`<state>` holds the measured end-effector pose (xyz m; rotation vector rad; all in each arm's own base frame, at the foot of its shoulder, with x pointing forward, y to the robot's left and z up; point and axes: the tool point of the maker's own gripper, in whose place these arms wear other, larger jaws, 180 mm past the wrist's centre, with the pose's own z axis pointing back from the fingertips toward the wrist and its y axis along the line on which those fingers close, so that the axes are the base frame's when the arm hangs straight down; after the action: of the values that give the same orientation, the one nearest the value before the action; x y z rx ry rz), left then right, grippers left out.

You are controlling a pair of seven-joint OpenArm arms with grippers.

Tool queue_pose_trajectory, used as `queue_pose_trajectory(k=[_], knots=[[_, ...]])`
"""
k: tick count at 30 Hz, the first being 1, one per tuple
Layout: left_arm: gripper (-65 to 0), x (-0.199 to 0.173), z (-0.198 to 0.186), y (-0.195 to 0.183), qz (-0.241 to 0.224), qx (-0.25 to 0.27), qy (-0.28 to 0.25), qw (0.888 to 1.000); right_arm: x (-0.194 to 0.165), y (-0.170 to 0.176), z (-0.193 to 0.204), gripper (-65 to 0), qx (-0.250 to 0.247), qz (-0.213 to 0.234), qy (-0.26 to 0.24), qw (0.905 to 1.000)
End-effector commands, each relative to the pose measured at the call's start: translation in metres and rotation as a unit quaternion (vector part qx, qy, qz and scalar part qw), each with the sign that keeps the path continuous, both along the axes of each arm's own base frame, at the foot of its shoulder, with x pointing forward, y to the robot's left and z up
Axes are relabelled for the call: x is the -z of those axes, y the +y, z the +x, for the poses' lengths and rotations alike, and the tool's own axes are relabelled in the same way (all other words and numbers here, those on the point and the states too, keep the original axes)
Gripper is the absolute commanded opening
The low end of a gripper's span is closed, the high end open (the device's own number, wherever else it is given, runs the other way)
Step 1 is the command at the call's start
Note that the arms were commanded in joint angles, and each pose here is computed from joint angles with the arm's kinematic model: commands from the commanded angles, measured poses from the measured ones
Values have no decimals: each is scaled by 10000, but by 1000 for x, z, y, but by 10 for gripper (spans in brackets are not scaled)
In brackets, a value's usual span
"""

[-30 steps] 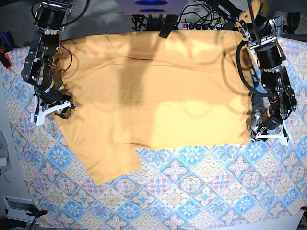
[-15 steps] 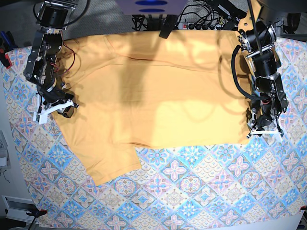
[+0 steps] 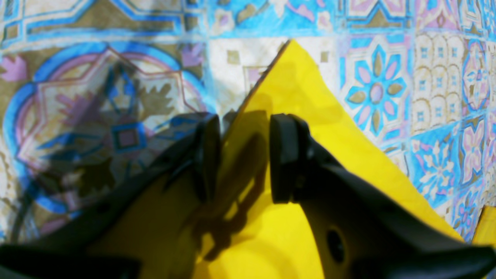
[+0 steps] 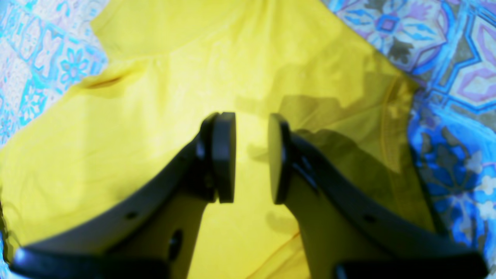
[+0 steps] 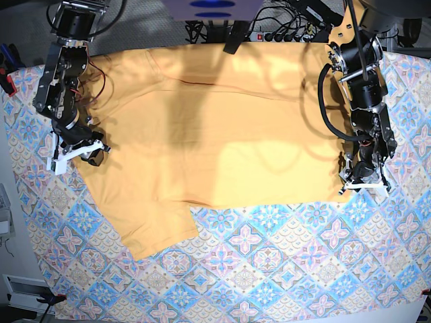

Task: Fold the T-shirt properly
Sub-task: 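Grasp the shirt's side edges midway with both grippers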

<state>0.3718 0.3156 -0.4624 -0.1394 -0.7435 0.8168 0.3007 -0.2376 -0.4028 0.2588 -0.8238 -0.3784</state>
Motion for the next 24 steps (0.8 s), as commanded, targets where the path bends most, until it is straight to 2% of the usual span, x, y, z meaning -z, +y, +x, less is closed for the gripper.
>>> queue_pose_trajectory(k=[1, 4, 6, 11, 18, 24], knots=[[-437, -10, 9, 1, 8, 43, -116, 9999, -15, -5, 9, -510, -8, -72, -262, 9996], [-442, -8, 13, -14, 111, 373, -25, 9992, -15, -5, 9, -510, -8, -72, -262, 9996], [-476, -3, 12, -23, 161, 568, 50, 9982, -15, -5, 9, -511, -8, -72, -262, 9996], [-648, -1, 12, -29, 198, 687, 87, 9974, -15, -5, 9, -511, -8, -72, -262, 9996], [-650, 3, 4, -27, 208, 669, 138, 9974, -17, -6, 13, -511, 10, -75, -321, 9995], [-650, -23, -9, -23, 629, 857, -230, 9941, -21, -11, 34, -511, 70, -19, -395, 9992]])
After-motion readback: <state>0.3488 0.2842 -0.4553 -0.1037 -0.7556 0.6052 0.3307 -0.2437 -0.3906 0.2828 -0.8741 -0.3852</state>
